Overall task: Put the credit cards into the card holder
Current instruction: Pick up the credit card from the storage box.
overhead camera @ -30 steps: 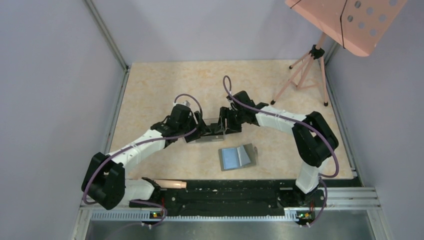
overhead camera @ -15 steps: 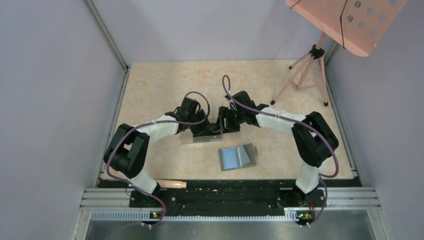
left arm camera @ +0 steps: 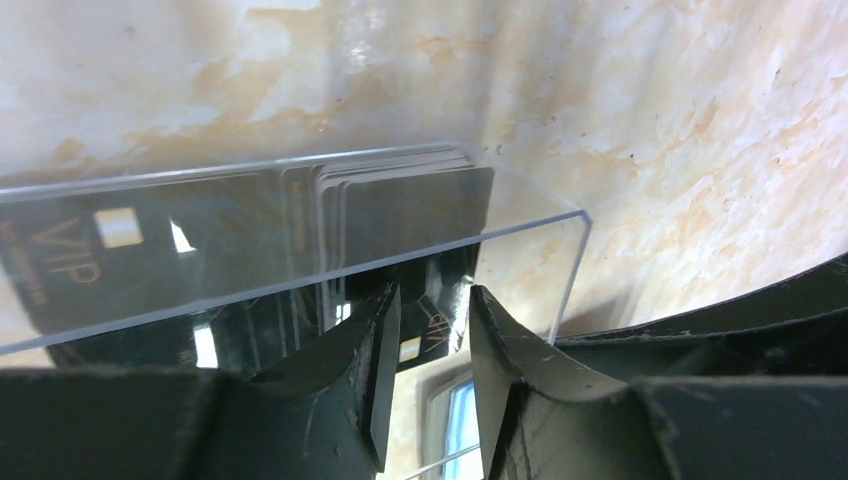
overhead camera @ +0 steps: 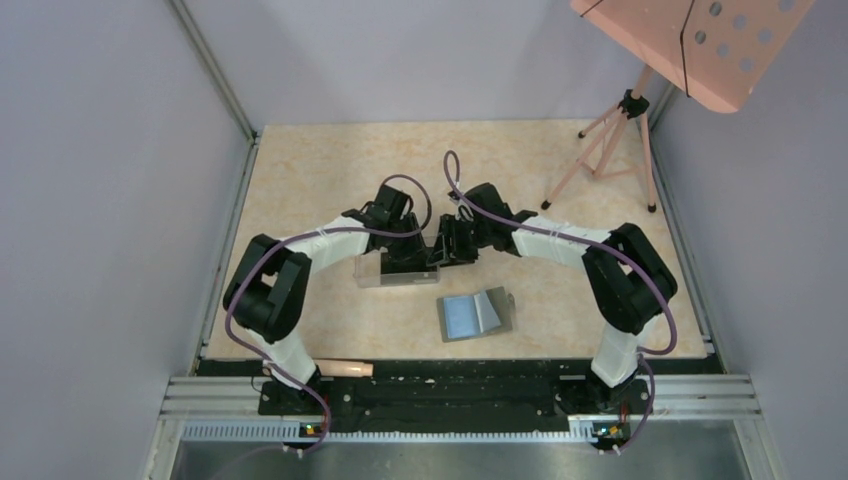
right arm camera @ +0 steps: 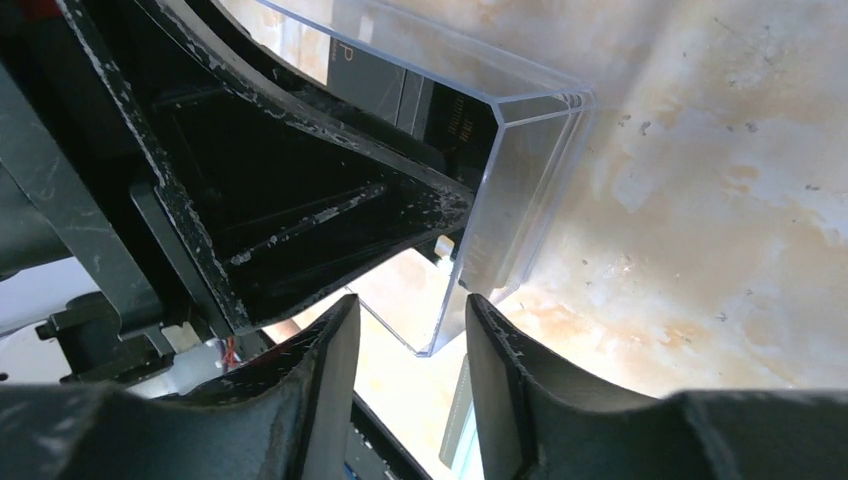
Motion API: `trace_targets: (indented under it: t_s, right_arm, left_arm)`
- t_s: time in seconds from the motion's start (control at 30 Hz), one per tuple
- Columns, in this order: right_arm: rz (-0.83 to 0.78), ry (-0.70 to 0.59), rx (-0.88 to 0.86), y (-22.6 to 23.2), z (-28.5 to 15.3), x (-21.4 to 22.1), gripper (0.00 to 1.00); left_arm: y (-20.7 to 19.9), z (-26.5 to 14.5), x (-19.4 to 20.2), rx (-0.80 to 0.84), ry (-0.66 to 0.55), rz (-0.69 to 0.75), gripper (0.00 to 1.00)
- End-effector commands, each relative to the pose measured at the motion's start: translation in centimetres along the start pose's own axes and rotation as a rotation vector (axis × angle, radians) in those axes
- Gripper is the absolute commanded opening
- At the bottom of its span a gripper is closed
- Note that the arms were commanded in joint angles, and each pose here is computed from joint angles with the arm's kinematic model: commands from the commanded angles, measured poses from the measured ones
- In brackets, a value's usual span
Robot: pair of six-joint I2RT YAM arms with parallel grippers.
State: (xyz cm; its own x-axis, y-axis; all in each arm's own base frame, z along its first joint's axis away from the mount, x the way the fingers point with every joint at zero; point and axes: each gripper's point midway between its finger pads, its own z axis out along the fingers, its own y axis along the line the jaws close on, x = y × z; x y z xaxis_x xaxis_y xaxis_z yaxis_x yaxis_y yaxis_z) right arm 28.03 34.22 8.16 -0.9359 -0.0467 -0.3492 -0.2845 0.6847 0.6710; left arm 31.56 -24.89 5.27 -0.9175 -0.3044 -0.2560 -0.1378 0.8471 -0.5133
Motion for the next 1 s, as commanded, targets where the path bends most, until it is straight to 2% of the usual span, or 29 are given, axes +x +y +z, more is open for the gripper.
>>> trace_targets:
  t_s: [0.0, 0.17, 0.4, 0.53, 0.73, 0.8, 0.97]
  right_arm:
    - [-0.031, -0.016, -0.075, 1.7, -0.2, -0.3, 0.4]
    - [-0.028, -0.016, -0.08, 1.7, -0.2, -0.3, 0.35]
    - [-0.016, -0.011, -0.074, 1.2, 0.0, 0.3, 0.35]
    - [-0.01, -0.004, -0.074, 1.1, 0.1, 0.4, 0.35]
    - [-0.008, 0.001, -0.073, 0.9, 0.3, 0.6, 0.34]
    - [-0.008, 0.005, -0.073, 0.9, 0.3, 0.7, 0.34]
    - [-0.009, 0.001, -0.066, 0.8, 0.2, 0.7, 0.34]
  left_arm:
    - [-0.9, 0.3, 0.3, -0.008, 0.017, 0.054, 0.36]
    - [-1.3, -0.2, 0.1, -0.006, -0.004, 0.064, 0.35]
    - [-1.1, -3.3, -1.5, -0.022, -0.149, 0.086, 0.5]
    - [0.3, -4.7, -2.3, -0.084, -0.22, 0.093, 0.53]
    - [2.3, -2.1, -0.4, -0.165, -0.1, 0.092, 0.5]
    - [2.0, -1.1, 0.5, -0.141, -0.039, 0.092, 0.48]
    - [1.7, -0.2, 1.0, -0.12, -0.016, 0.098, 0.41]
